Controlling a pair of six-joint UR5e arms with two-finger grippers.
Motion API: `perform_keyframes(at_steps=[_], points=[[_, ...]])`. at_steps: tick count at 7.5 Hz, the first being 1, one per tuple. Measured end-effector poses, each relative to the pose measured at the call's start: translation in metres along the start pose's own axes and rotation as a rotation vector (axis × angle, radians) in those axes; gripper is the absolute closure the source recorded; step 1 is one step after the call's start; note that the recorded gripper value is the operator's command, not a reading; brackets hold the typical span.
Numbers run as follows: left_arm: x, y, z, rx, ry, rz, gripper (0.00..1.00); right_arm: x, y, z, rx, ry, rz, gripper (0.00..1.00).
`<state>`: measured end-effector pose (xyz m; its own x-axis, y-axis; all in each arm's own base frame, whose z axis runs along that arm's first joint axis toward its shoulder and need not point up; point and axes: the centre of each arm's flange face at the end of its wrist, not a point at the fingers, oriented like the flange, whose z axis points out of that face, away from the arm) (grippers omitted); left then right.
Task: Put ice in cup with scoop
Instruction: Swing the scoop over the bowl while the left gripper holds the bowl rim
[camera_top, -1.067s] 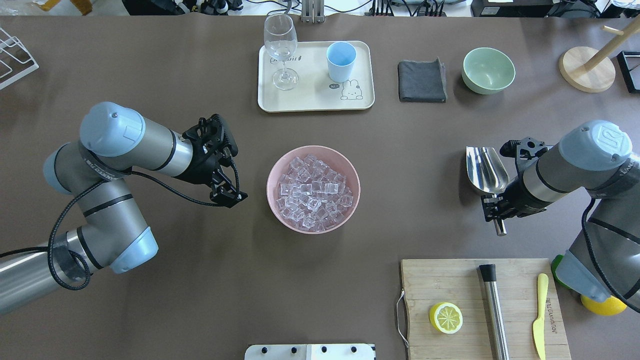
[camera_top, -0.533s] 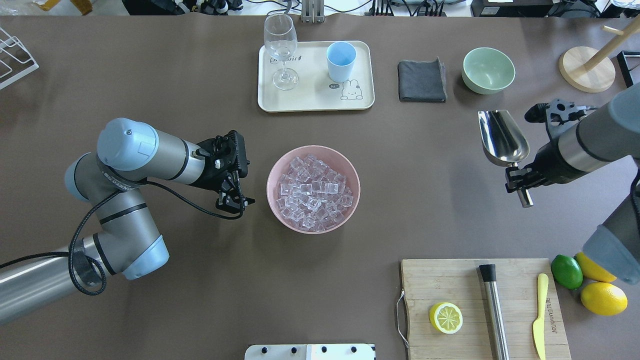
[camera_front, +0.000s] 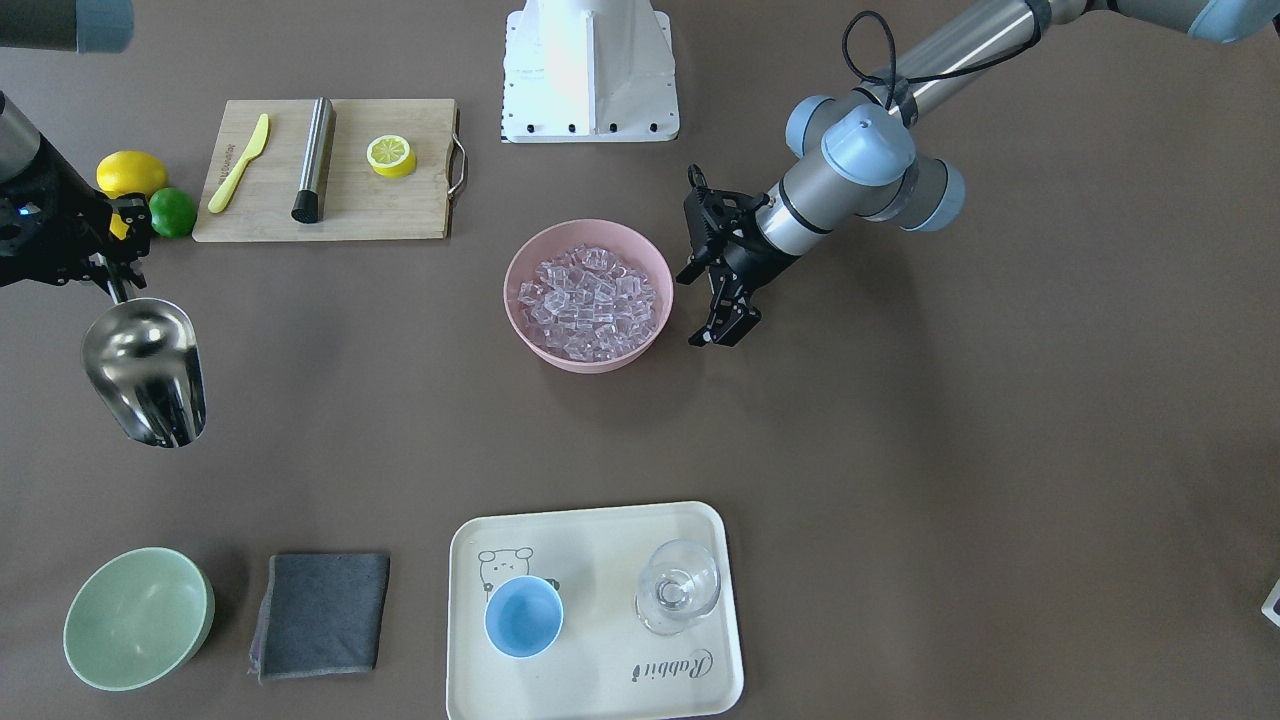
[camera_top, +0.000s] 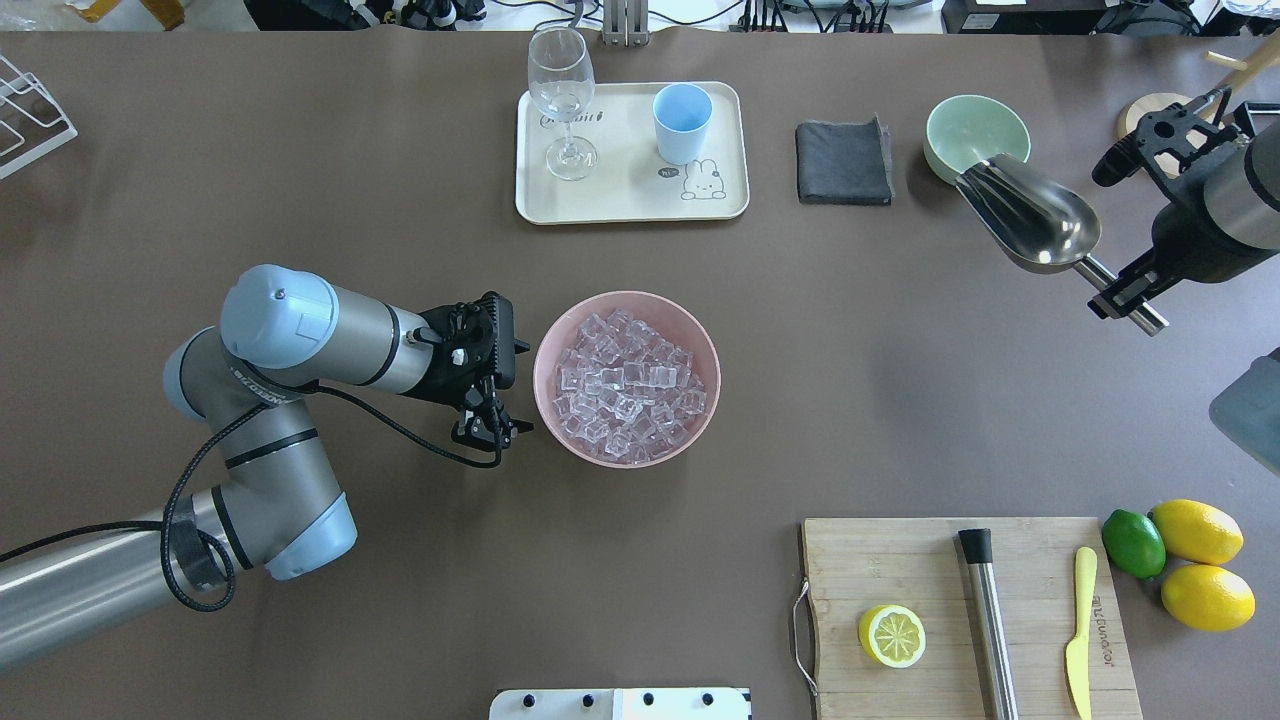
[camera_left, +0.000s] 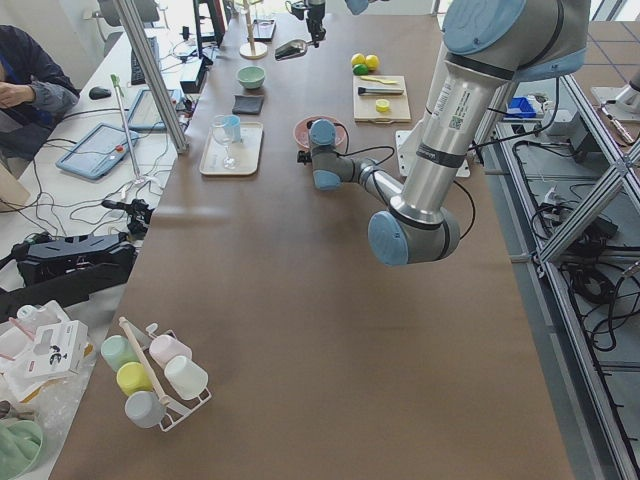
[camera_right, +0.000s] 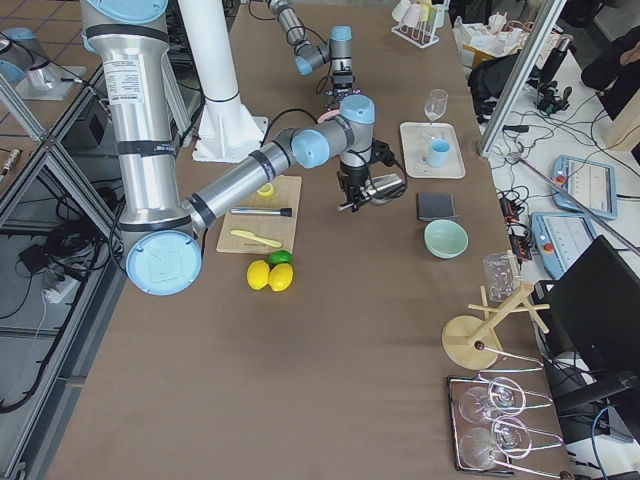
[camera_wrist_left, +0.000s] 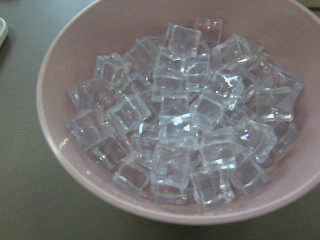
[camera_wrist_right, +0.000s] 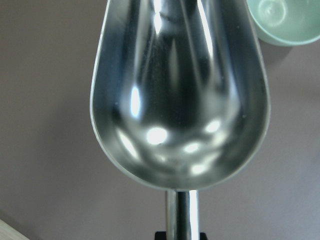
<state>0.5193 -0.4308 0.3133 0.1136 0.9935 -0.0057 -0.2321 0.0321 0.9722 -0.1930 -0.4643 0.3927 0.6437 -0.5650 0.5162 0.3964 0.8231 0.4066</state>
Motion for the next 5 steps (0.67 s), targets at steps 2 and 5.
perform_keyframes(at_steps=[2,5], points=[[0.014,-0.005,0.01,0.006,0.024,0.006,0.02,-0.017,-0.029,-0.01,-0.029,0.092,-0.324,1.0],[0.02,-0.006,0.021,0.0,0.039,0.001,0.02,-0.054,-0.068,-0.037,-0.129,0.112,-0.696,1.0]])
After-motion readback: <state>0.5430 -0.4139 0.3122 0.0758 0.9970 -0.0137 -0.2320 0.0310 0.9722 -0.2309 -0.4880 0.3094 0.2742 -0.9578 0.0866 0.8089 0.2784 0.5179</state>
